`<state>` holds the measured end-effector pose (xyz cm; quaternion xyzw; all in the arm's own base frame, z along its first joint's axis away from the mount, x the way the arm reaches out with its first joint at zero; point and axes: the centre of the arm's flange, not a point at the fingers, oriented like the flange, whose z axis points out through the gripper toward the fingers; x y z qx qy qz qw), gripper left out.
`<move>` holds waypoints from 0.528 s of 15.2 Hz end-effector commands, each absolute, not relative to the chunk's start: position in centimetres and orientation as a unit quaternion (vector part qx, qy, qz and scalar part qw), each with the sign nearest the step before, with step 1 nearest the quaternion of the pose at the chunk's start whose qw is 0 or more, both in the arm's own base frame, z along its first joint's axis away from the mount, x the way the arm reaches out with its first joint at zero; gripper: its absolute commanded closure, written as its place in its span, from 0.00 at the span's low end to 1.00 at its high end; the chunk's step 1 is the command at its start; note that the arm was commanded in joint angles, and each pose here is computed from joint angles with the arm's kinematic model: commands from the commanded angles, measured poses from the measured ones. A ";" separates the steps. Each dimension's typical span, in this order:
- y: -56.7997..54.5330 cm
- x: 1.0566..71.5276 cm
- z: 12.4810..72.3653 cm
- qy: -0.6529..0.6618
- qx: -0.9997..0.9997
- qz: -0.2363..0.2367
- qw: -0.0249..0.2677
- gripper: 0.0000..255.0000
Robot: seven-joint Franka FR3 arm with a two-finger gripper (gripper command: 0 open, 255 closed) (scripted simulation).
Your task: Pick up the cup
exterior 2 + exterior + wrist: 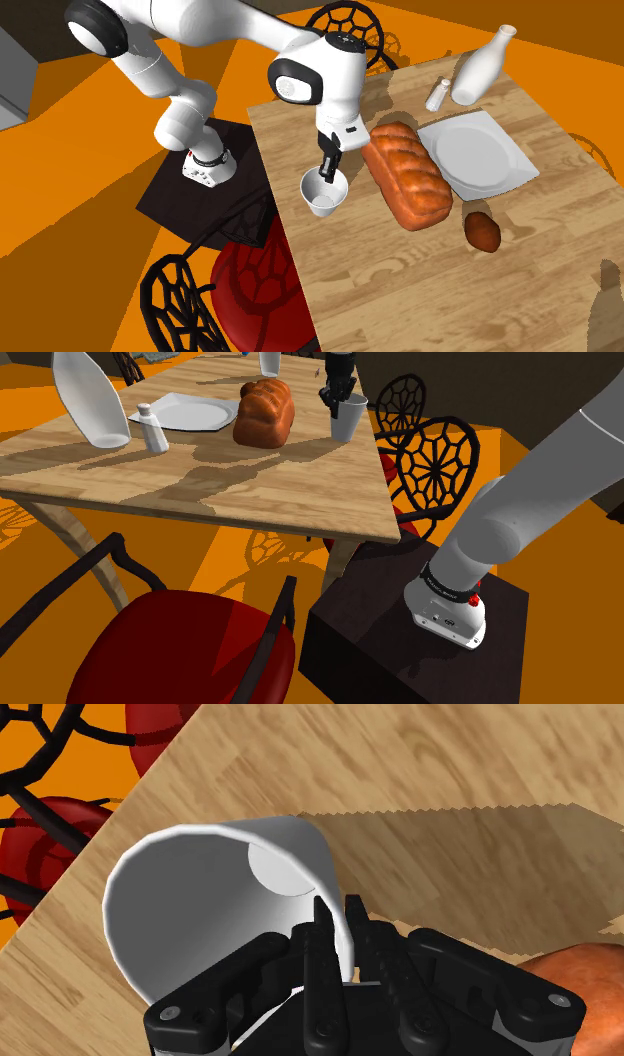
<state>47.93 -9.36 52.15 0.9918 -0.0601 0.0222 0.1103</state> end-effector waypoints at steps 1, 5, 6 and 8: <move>-9.4 47.9 52.2 -0.060 0.992 0.022 0.110 1.00; -9.3 47.9 53.2 -0.060 0.992 0.022 0.110 1.00; -9.3 47.9 53.7 -0.060 0.992 0.022 0.110 1.00; -9.3 47.9 54.8 -0.060 0.992 0.022 0.110 1.00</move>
